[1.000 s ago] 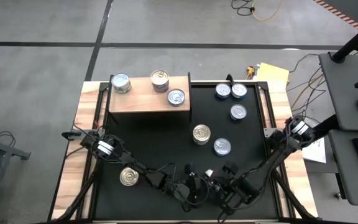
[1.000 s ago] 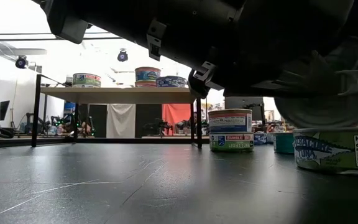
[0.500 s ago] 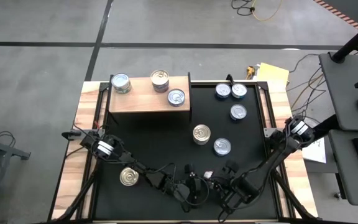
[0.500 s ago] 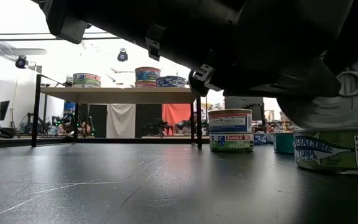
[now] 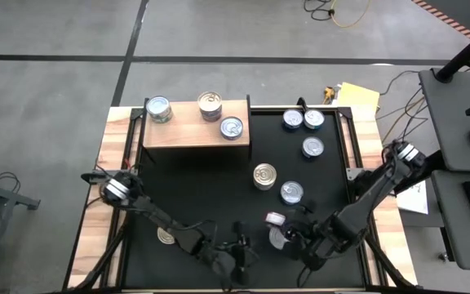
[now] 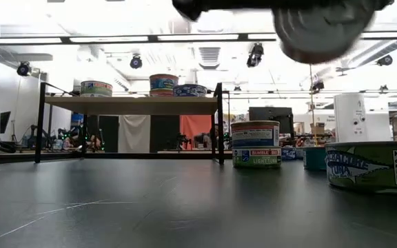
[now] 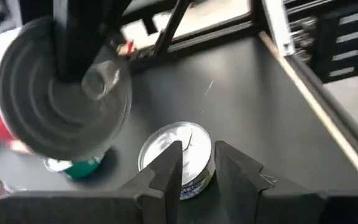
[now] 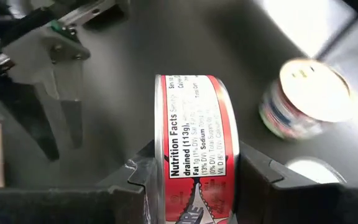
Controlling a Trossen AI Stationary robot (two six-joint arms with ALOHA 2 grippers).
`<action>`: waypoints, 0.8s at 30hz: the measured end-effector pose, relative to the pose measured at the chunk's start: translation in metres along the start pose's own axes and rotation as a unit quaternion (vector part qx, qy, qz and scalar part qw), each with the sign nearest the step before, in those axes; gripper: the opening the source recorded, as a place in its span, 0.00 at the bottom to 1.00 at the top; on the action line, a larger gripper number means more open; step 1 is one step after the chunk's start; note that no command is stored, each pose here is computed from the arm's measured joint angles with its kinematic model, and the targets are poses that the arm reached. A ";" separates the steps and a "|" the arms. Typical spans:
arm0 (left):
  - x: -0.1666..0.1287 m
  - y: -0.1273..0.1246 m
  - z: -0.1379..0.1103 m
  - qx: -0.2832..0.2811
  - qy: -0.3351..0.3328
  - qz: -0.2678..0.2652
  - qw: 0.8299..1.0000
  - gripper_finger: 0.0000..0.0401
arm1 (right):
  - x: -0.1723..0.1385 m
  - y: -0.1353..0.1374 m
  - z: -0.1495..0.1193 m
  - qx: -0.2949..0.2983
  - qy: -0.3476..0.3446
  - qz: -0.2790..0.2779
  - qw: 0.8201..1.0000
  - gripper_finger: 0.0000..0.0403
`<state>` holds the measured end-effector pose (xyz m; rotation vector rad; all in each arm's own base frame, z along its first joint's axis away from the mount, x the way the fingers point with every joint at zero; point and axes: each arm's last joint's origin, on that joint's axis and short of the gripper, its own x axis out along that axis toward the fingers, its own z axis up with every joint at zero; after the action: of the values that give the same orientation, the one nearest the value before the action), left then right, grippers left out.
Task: Stack canned seafood by type on shelf
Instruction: Put the red tuna can on the shelf
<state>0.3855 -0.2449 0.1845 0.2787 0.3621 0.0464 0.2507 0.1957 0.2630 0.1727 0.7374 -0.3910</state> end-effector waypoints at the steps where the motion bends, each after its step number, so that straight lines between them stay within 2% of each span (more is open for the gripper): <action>1: -0.007 0.002 0.002 0.008 -0.002 -0.003 1.000 0.19 | 0.002 -0.001 0.003 -0.001 -0.011 0.013 1.000 0.32; 5: -0.041 0.020 0.006 0.012 -0.010 -0.012 1.000 0.19 | 0.014 -0.011 0.009 -0.007 -0.032 0.058 0.998 0.32; 11: -0.087 0.051 0.005 -0.028 -0.063 0.009 0.998 0.19 | 0.031 -0.041 0.014 0.025 -0.104 0.105 0.989 0.32; 14: -0.103 0.064 -0.002 -0.050 -0.092 0.017 0.994 0.19 | 0.045 -0.055 0.010 0.060 -0.156 0.153 0.974 0.32; 18: -0.122 0.080 -0.010 -0.093 -0.137 0.019 0.986 0.19 | 0.061 -0.071 0.004 0.104 -0.231 0.225 0.941 0.32; 24: -0.151 0.102 -0.023 -0.109 -0.157 0.017 0.981 0.19 | 0.083 -0.083 0.000 0.128 -0.272 0.249 0.921 0.32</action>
<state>0.2367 -0.1554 0.2435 0.0731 0.0365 0.0744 0.2731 0.0963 0.2051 0.4665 0.0740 -0.0335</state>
